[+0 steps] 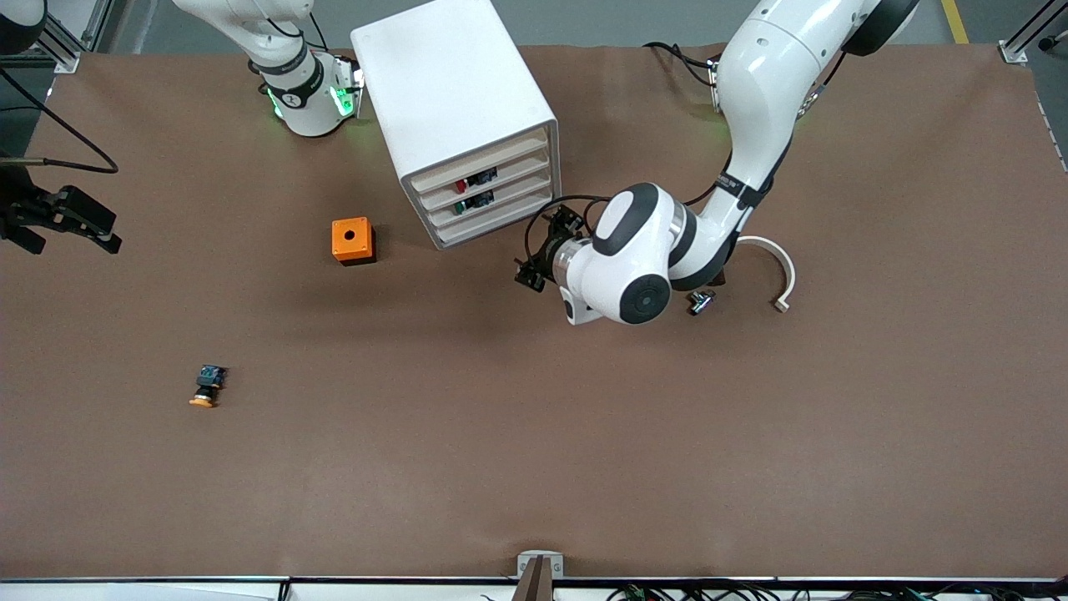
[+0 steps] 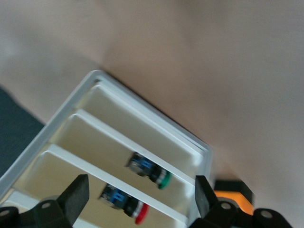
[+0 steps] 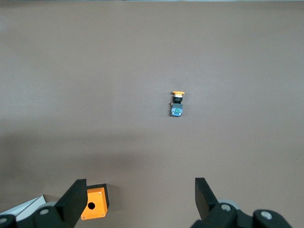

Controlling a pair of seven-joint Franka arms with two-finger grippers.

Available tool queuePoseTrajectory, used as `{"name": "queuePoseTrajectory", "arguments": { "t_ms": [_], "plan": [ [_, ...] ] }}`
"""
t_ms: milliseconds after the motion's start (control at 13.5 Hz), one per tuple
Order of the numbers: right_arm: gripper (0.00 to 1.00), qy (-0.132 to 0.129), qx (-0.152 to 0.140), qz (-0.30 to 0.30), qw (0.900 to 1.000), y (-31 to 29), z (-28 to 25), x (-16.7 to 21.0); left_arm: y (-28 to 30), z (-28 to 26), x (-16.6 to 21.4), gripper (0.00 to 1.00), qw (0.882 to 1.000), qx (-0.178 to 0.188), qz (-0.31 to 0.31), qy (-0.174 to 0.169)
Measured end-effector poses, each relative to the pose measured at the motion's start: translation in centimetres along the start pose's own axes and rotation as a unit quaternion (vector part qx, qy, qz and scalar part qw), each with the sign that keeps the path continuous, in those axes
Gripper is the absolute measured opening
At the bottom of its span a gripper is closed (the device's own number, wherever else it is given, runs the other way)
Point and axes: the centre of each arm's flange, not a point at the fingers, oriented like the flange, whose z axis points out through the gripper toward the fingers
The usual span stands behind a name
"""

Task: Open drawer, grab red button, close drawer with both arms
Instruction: 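Grasp the drawer handle with the left gripper and pull it open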

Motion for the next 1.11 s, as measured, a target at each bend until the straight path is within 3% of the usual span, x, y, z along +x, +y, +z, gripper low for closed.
{"name": "queuePoseTrajectory", "arguments": {
  "t_ms": [296,444,667,1111],
  "plan": [
    [1.00,0.000,0.000,0.000,1.000,0.0,0.0,0.0,0.5,4.3,3.0,0.95,0.994,0.076,-0.080,-0.002],
    [1.00,0.000,0.000,0.000,1.000,0.0,0.0,0.0,0.5,6.0,3.8,0.93,0.986,0.111,-0.125,-0.023],
    [1.00,0.000,0.000,0.000,1.000,0.0,0.0,0.0,0.0,8.5,4.6,0.91,0.959,0.188,-0.203,-0.062],
    [1.00,0.000,0.000,0.000,1.000,0.0,0.0,0.0,-0.1,10.9,5.4,0.87,0.912,0.266,-0.292,-0.107]
  ]
}}
